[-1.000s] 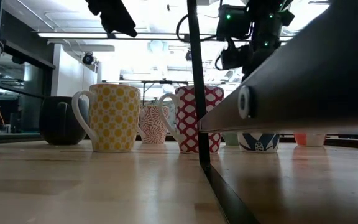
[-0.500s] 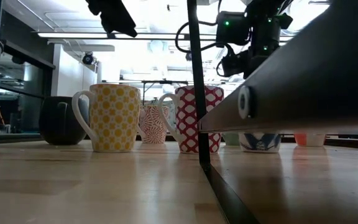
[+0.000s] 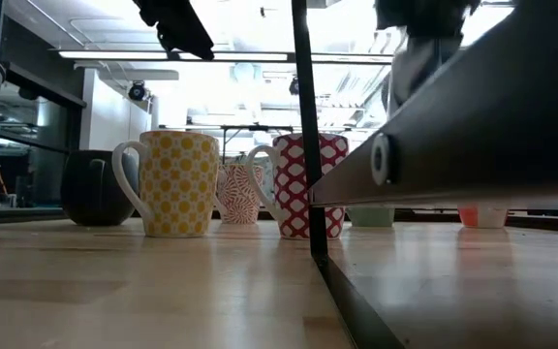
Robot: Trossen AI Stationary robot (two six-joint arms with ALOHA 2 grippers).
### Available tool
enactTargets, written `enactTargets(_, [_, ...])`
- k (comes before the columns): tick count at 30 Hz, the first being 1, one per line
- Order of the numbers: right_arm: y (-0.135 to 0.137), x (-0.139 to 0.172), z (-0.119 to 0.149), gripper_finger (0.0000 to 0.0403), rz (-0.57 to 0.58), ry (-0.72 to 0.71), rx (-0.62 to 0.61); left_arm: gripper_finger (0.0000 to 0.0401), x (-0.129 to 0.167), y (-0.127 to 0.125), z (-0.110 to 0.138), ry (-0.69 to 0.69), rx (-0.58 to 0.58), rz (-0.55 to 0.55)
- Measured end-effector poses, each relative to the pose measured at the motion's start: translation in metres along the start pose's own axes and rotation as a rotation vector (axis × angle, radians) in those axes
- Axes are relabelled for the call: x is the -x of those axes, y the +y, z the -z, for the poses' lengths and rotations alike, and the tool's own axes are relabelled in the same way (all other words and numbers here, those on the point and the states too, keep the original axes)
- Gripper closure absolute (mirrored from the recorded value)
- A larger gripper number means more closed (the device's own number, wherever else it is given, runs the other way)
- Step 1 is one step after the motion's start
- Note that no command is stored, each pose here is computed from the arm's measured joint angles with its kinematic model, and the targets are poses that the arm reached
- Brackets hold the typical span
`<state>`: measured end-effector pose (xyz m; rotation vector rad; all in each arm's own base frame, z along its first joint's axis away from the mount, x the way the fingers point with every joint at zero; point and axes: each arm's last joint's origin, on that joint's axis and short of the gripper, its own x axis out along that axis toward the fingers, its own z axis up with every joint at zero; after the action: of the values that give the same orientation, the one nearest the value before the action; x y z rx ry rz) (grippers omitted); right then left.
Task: Place coffee mugs
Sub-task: Put the blue patterned mug on the shelf
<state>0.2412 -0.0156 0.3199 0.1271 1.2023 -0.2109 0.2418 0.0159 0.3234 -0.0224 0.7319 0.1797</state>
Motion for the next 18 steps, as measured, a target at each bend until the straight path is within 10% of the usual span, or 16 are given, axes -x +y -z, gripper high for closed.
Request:
enactTargets(9, [0.021, 0.059, 0.067, 0.0402, -0.019, 0.004, -0.206, 0.0249, 0.0, 0.0, 0.0, -0.001, 0.0, -0.001])
enactTargets(18, [0.063, 0.058, 0.103, 0.0402, -0.07, 0.12, -0.135, 0.0249, 0.0, 0.0, -0.001, -0.007, 0.001, -0.007])
